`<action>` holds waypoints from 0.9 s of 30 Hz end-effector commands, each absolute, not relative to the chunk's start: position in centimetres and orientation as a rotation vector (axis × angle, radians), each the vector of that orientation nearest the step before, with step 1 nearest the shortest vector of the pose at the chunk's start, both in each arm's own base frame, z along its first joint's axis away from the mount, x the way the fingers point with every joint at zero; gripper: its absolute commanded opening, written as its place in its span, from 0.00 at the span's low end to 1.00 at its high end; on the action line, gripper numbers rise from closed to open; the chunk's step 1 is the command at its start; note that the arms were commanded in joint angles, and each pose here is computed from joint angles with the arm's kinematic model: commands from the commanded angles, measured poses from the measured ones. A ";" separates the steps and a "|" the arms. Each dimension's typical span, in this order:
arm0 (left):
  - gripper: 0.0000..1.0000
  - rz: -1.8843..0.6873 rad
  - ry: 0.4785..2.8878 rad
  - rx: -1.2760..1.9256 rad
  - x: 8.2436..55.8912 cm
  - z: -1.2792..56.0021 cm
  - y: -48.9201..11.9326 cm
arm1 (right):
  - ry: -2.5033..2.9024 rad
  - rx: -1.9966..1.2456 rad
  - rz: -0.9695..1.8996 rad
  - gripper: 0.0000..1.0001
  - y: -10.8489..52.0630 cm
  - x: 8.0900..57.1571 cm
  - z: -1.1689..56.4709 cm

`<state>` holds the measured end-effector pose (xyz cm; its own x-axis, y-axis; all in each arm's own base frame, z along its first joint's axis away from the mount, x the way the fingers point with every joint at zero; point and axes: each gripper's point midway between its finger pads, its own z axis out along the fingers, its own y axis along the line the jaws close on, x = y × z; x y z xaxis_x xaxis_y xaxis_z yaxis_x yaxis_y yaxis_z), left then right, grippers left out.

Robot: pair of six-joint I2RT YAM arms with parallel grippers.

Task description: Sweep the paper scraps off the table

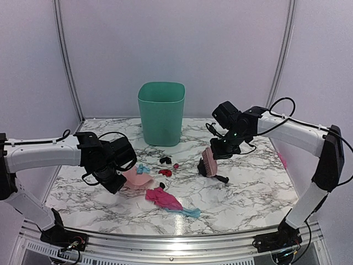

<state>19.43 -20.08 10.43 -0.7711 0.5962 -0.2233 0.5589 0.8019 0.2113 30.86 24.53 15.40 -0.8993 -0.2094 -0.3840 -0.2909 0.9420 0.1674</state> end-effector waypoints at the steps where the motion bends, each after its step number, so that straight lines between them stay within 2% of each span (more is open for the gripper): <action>1: 0.00 0.196 2.711 0.902 21.7 11.0 -19.1 | 2.735 -0.283 0.148 0.00 22.8 30.9 14.9; 7: 0.00 0.182 2.731 0.868 23.3 10.6 -19.0 | 2.754 -0.265 0.043 0.00 22.7 33.0 12.2; 15: 0.00 0.186 2.757 0.874 23.9 8.3 -19.0 | 2.747 -0.460 0.309 0.00 28.9 34.4 12.0; 27: 0.00 0.070 2.765 0.945 24.6 7.0 -20.5 | 2.755 -0.628 0.487 0.00 36.7 34.1 10.9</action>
